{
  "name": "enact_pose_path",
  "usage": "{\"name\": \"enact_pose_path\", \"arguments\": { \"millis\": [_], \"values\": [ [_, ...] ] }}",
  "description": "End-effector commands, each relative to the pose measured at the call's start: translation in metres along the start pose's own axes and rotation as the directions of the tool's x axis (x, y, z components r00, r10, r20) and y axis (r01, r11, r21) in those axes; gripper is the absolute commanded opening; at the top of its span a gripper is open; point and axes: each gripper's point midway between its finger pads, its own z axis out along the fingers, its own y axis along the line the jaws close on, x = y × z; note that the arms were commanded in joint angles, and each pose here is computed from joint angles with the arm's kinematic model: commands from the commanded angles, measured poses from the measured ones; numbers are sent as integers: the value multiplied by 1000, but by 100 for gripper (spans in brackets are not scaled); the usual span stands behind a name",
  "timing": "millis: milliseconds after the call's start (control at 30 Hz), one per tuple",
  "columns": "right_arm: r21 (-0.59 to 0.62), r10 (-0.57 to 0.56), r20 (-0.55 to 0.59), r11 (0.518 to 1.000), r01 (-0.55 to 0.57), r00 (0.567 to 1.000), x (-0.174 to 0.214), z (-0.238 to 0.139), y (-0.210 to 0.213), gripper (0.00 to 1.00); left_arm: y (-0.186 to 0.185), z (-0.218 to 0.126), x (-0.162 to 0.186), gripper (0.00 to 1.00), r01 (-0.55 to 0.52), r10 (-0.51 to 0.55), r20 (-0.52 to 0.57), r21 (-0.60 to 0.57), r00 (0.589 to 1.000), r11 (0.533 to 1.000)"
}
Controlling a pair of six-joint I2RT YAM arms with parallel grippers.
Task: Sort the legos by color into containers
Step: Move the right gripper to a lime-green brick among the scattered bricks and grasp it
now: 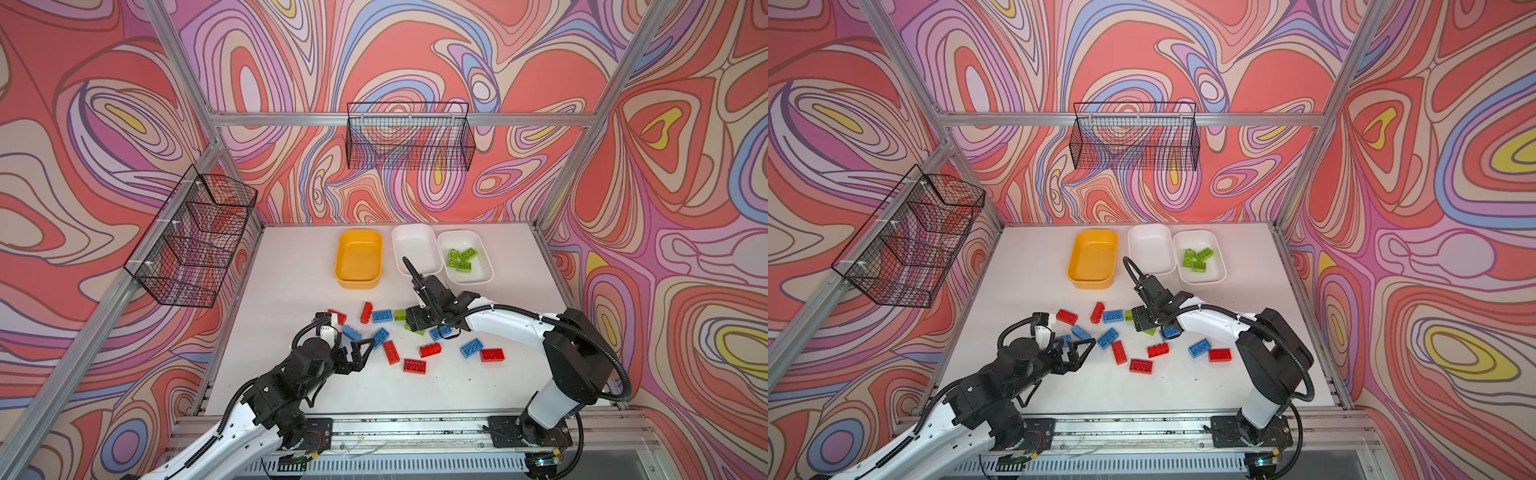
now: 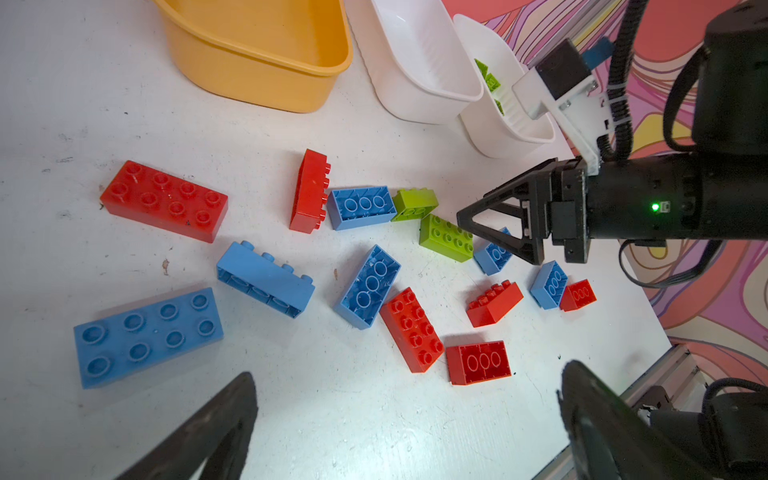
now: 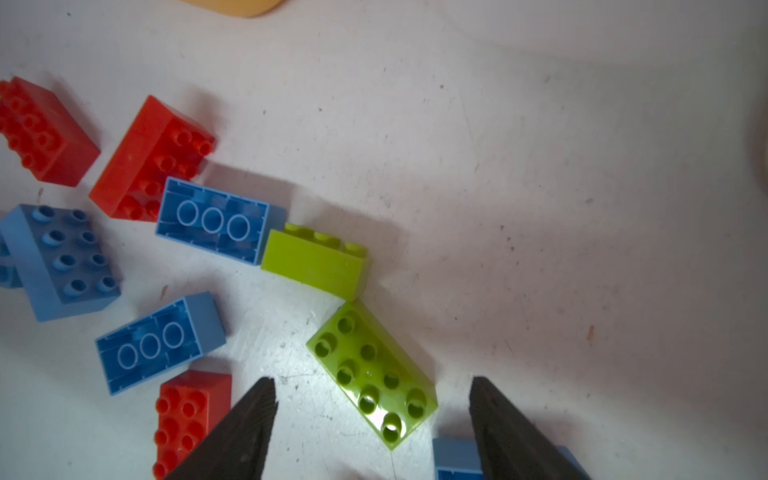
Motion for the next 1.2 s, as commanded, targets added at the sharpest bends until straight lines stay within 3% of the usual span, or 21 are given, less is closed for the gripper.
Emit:
{"name": "enact_pose_path", "arguments": {
  "millis": [0, 300, 733, 1167],
  "values": [
    [-50, -30, -9, 998, 30, 1000, 3, 10, 9, 78, 6, 2, 8, 100, 17, -18, -24, -19, 1000, 1000],
    [-107, -56, -47, 993, 50, 997, 16, 29, 17, 77, 7, 1, 7, 100, 17, -17, -21, -25, 1000, 1000],
    [-120, -23, -84, 993, 13, 996, 37, 26, 17, 74, 7, 2, 6, 100, 20, -20, -9, -20, 1000, 1000],
    [25, 0, -116, 1000, 3, 993, 35, 49, 7, 42, 12, -3, 8, 100, 16, -16, -4, -30, 1000, 999]
  ]
}}
